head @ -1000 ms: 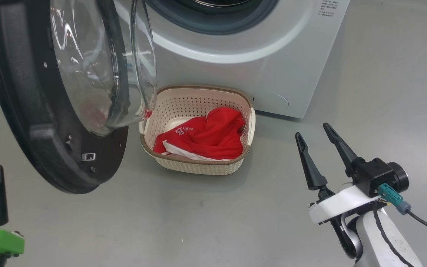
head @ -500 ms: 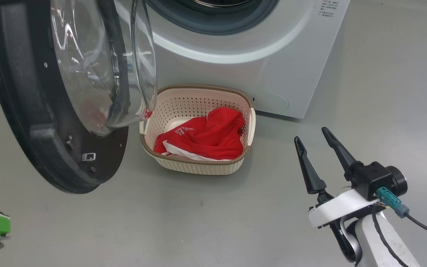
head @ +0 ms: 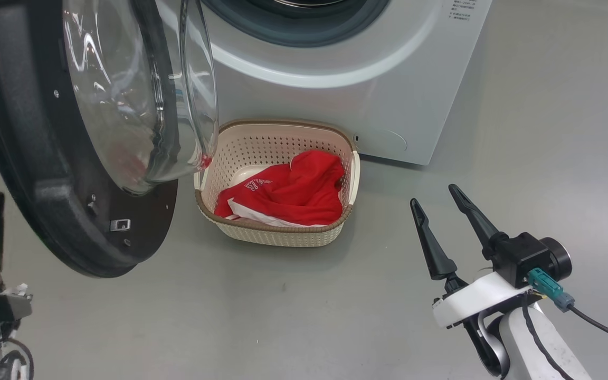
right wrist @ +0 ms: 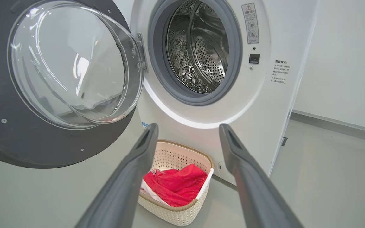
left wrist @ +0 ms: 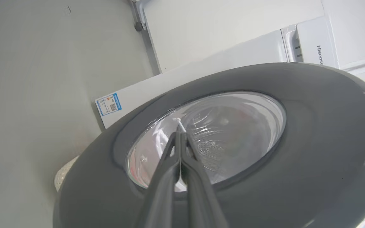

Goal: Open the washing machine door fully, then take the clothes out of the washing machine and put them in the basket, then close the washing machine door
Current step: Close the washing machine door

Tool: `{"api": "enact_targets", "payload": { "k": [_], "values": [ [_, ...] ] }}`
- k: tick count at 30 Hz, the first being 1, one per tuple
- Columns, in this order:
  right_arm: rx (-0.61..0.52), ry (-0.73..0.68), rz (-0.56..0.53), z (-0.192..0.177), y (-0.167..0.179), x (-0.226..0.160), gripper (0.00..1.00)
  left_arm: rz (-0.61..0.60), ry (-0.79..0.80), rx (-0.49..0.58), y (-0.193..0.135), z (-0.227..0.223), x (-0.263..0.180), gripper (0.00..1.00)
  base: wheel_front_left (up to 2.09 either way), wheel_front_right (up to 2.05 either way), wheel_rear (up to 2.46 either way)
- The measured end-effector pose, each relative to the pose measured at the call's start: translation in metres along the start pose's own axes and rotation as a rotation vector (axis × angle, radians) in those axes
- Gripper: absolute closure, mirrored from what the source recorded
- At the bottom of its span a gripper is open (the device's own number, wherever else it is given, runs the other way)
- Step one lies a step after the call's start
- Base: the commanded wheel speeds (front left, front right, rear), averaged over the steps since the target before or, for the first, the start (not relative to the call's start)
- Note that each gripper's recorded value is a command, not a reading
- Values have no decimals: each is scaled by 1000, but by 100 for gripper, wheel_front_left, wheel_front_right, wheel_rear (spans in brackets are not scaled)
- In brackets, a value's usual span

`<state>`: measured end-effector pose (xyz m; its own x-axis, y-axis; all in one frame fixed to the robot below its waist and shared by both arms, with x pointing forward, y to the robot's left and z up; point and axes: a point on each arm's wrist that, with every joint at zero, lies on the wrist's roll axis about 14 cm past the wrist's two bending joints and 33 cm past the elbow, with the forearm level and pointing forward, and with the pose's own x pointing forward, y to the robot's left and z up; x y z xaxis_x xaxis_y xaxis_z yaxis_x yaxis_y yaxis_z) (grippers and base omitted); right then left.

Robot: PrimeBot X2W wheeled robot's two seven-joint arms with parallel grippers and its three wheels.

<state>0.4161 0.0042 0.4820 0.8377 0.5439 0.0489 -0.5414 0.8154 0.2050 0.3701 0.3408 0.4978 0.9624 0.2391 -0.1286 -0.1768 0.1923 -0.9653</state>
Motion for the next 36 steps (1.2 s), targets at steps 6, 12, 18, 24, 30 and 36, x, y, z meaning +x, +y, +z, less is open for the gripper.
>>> {"api": "enact_targets", "payload": {
  "k": [6,12,18,24,30,36],
  "values": [
    [2,5,-16,-2,-6,-1,0,-2,169,-217,-8,-29,8,100,0,0,0],
    [4,8,-22,-3,-8,-2,0,-3,236,-314,-14,-30,6,100,0,0,0],
    [4,8,-29,-3,-10,-2,0,-69,363,-312,-34,-46,3,100,0,0,0],
    [1,7,-32,-3,-11,-3,0,-113,469,-326,-46,-62,-5,100,0,0,0],
    [-4,6,-44,-1,-13,-8,0,-115,515,-338,-46,-72,-10,100,0,0,0],
    [-10,-1,-70,2,-21,-13,0,-125,561,-342,-50,-84,-9,100,0,0,0]
  ]
}}
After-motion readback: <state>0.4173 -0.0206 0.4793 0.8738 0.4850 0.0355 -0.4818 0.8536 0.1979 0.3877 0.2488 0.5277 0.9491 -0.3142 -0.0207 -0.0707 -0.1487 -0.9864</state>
